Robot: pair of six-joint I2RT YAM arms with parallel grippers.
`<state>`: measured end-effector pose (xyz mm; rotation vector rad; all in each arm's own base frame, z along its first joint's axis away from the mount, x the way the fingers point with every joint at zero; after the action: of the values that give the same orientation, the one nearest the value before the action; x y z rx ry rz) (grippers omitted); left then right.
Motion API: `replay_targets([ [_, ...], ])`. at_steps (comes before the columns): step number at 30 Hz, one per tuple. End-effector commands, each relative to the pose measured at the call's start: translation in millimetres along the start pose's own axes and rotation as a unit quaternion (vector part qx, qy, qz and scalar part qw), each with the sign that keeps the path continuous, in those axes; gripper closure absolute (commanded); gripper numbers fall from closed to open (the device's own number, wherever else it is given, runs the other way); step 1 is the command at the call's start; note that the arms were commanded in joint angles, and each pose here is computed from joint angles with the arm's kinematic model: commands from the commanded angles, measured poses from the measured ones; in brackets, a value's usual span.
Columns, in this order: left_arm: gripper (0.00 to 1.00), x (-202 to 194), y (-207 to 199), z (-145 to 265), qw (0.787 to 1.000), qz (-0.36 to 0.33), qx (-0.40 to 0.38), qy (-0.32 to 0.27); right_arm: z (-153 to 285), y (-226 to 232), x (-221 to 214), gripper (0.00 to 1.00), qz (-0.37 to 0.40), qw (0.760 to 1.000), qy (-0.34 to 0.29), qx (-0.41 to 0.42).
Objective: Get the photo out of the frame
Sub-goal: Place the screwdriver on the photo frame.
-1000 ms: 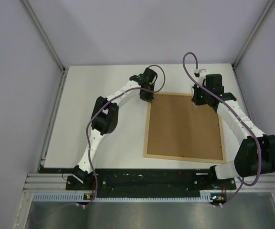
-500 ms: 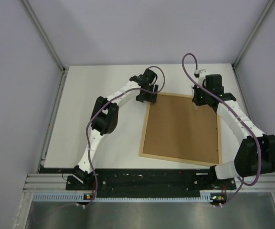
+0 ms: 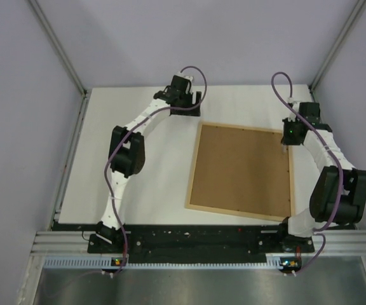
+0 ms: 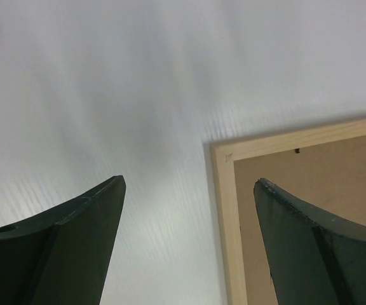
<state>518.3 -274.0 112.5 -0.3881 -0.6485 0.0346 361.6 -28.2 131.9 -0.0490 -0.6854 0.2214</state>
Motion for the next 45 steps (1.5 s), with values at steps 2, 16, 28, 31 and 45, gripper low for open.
replay_targets([
  [2, 0.11, 41, -45, 14, 0.991, -0.039, -0.095, -0.083, 8, -28, -20, 1.0, 0.017, 0.997, 0.036, -0.067],
  [16, 0.11, 29, -42, -27, 0.99, -0.068, -0.094, -0.077, -21, 5, -65, 1.0, 0.025, 0.995, 0.098, 0.016],
  [28, 0.11, 18, -49, -34, 0.989, -0.082, -0.099, -0.067, -33, 22, -82, 0.57, 0.056, 0.988, 0.141, 0.029],
  [31, 0.11, 14, -48, -36, 0.99, -0.084, -0.098, -0.062, -23, 16, -71, 0.46, 0.06, 0.99, 0.124, 0.011],
  [45, 0.13, -6, -46, -41, 0.987, -0.127, -0.088, -0.043, -6, -39, -67, 0.52, 0.066, 0.982, 0.147, -0.103],
])
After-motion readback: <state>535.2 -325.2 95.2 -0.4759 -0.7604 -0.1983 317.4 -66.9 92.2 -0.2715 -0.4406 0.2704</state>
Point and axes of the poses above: each gripper's point midway between its finger pads, its own z axis back along the fingers, its own y axis along the line the jaws close on, x = y × z, the point moved 2 cm from there along z, back along the fingers, and after that the axes turned 13 degrees about z, right-handed, at the moved point
